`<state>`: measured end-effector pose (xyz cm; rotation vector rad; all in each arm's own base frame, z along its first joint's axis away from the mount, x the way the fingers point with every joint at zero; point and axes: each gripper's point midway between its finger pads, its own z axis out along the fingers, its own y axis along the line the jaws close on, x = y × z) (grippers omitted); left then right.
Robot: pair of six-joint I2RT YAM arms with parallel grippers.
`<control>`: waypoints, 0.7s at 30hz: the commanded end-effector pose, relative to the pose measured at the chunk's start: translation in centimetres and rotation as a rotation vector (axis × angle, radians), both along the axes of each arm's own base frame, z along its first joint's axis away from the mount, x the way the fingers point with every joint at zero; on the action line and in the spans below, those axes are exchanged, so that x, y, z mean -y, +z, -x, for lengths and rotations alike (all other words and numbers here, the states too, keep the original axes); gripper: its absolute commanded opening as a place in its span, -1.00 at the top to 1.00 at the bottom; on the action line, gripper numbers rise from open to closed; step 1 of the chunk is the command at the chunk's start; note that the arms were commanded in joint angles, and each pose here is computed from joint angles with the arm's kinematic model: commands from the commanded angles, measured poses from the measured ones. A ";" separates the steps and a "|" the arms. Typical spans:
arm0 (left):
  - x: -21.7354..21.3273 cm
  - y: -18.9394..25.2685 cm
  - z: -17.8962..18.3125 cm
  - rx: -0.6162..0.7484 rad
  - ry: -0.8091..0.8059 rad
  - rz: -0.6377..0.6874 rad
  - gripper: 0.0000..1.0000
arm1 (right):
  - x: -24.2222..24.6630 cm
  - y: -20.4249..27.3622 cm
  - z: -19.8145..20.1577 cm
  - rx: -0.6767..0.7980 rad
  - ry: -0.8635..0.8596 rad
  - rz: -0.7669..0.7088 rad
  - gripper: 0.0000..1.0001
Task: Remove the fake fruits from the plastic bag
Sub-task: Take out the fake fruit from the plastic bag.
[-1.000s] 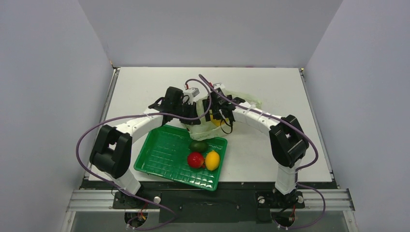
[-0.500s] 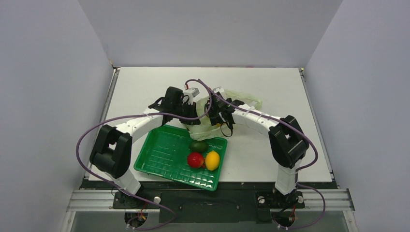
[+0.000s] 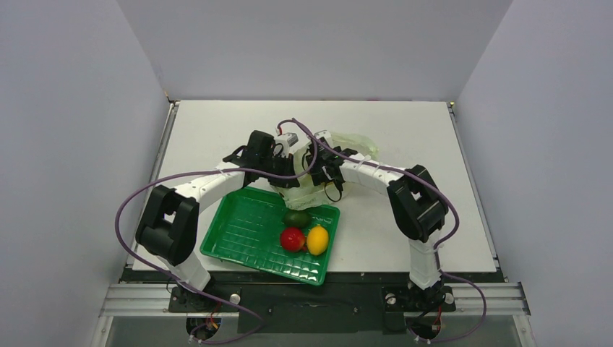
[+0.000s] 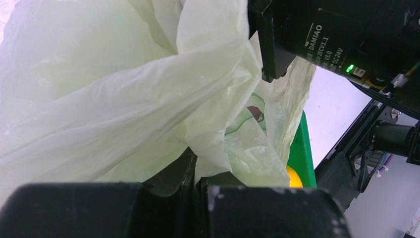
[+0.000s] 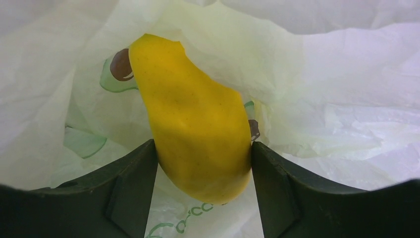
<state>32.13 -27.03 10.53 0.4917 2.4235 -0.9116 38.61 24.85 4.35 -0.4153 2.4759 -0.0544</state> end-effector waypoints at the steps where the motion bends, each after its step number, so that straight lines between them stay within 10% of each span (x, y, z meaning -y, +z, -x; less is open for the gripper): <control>1: 0.8 2.0 -1.2 0.060 -0.019 0.031 1.00 | 0.2 0.1 0.2 -0.008 0.008 0.012 0.25; 6: 0.8 2.1 -1.2 0.063 -0.017 0.030 1.00 | 0.1 5.2 0.6 0.075 0.014 -0.067 0.71; 21: 0.4 2.5 -1.4 0.086 -0.002 0.017 1.00 | -1.1 11.8 2.8 0.083 0.081 -0.500 0.98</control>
